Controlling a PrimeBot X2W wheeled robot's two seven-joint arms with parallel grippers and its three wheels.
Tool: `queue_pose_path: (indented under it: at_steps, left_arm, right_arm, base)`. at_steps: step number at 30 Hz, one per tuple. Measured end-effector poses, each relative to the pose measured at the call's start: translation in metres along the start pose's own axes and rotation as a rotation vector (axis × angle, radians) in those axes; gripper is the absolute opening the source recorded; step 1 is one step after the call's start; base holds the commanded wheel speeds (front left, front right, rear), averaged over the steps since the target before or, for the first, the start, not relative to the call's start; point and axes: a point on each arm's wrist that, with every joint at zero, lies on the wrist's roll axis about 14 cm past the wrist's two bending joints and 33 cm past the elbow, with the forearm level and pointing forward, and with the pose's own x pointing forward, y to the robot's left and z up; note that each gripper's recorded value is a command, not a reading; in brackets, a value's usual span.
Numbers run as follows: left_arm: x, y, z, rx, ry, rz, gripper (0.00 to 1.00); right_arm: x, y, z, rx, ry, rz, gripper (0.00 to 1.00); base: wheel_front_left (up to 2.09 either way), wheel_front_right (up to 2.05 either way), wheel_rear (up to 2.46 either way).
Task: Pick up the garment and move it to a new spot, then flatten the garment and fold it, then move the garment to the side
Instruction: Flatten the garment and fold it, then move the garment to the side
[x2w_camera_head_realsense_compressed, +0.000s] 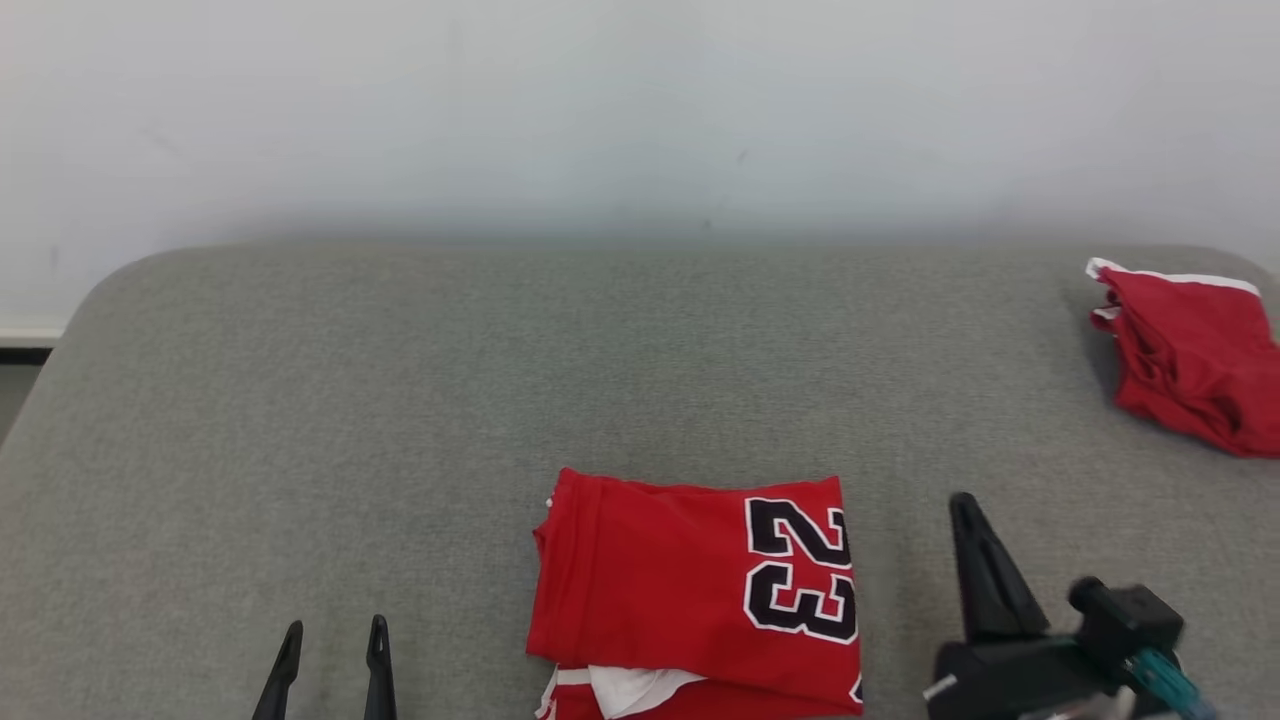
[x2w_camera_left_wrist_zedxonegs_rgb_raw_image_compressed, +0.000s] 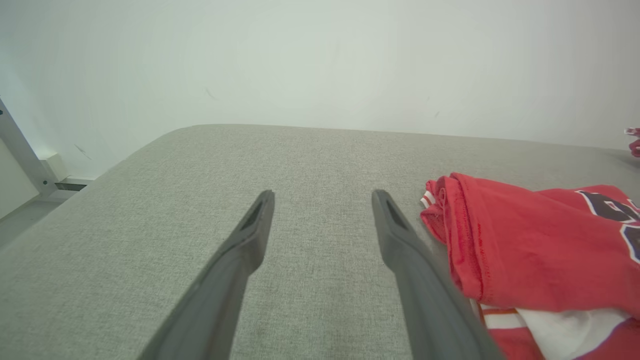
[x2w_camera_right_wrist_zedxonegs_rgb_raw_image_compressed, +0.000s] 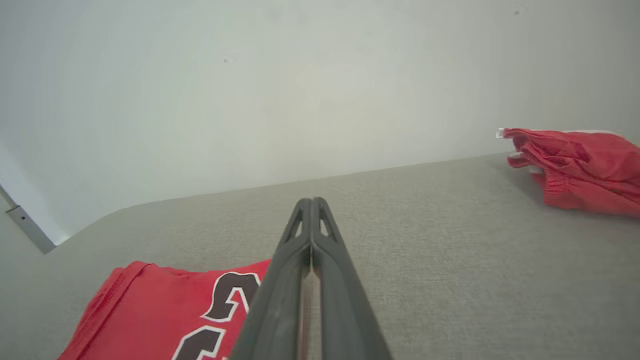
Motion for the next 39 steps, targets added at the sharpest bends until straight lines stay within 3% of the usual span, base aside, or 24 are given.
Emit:
queue_pose_path:
  at_steps: [4,5,7,18,39]
  left_arm:
    - [0.000,-0.004,0.001,0.002,-0.003,-0.016,1.00]
    - [-0.001,-0.005,0.000,0.003,-0.002,-0.018,1.00]
    - [-0.001,-0.005,0.001,0.004,-0.006,-0.022,1.00]
    - [-0.007,-0.009,-0.001,0.012,0.000,-0.038,1.00]
    - [-0.016,0.007,0.002,0.040,-0.006,0.019,1.00]
  right_arm:
    - [-0.029,-0.022,0.000,-0.003,-0.001,-0.087,0.00]
    - [-0.035,-0.025,-0.001,0.001,0.000,-0.103,0.08]
    - [-0.045,-0.025,-0.002,0.004,0.001,-0.113,1.00]
    - [-0.070,-0.033,-0.009,0.017,0.021,-0.162,1.00]
    - [-0.065,-0.023,-0.015,0.027,0.038,-0.131,1.00]
  base:
    - [0.00,0.00,0.00]
    - [0.00,0.00,0.00]
    - [0.00,0.00,0.00]
    - [0.00,0.00,0.00]
    - [0.00,0.00,0.00]
